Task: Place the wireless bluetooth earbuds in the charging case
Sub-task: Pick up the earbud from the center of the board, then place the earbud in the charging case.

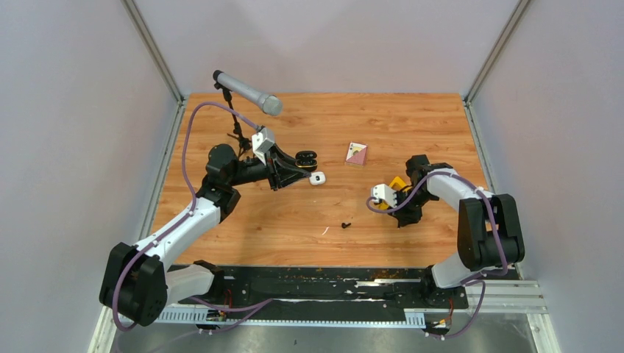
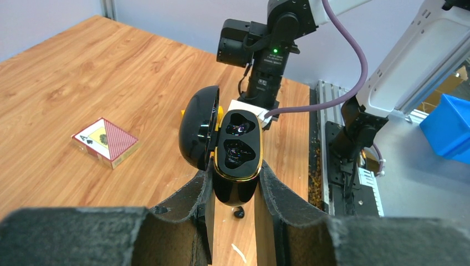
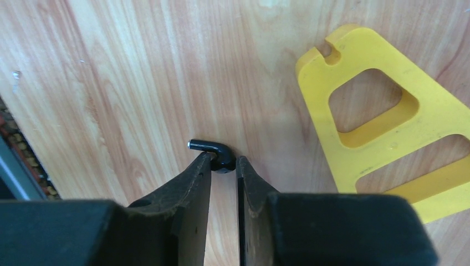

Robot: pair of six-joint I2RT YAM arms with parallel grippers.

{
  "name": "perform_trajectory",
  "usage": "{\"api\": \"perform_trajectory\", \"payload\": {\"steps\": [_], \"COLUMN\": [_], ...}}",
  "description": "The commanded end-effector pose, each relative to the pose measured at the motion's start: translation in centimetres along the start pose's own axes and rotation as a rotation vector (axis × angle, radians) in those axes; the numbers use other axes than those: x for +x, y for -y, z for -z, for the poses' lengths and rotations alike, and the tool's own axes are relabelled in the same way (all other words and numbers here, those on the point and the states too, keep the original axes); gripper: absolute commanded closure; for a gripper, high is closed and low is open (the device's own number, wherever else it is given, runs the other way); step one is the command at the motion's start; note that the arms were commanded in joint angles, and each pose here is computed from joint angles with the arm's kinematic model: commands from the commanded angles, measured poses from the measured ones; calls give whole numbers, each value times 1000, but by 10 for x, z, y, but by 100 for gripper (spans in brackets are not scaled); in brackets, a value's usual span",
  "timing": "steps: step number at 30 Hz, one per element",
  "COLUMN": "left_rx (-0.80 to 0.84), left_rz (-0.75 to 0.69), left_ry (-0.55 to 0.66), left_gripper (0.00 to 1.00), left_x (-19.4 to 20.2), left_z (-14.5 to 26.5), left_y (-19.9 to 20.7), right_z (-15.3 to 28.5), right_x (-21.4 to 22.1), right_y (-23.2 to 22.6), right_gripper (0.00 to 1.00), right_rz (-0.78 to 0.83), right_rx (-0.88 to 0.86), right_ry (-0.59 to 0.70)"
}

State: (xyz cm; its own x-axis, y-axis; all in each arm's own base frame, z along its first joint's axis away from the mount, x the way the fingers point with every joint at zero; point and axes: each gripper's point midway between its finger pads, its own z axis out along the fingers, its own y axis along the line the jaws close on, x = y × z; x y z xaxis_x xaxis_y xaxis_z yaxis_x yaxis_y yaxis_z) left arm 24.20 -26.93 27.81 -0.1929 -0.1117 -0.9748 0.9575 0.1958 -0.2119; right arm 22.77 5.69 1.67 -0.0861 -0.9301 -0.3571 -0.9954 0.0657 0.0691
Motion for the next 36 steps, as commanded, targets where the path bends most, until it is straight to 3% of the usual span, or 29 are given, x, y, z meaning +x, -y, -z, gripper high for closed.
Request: {"api": "perform_trajectory", "payload": {"steps": [1,9,13,20,24,36], "left_rx": [-3,-6,-13,-71,-27,-62], "left_rz": [-25,-20,-20,-22,-21,43], "left_ry": [15,4,0,33,37,96], "left_gripper": [100,100,100,100,100,100], "left_x": [-3,6,10,13,16,-10], "left_z": [1,1,1,-7,-23,-54], "left_y": [-2,-3,-6,-14,-3,-6], "right_z": [20,54,108,230,272,278], "right_x": [-23,-50,-96,-203,-250,-297], "right_y": [-3,-5,2,24,13,18], "right_gripper": [100,100,100,100,100,100], "right_rz": [-35,-54,-2,175,244,440], "right_rx": [15,85,220,678,765,910], "right_ry": [93,188,304,462,550,492]}}
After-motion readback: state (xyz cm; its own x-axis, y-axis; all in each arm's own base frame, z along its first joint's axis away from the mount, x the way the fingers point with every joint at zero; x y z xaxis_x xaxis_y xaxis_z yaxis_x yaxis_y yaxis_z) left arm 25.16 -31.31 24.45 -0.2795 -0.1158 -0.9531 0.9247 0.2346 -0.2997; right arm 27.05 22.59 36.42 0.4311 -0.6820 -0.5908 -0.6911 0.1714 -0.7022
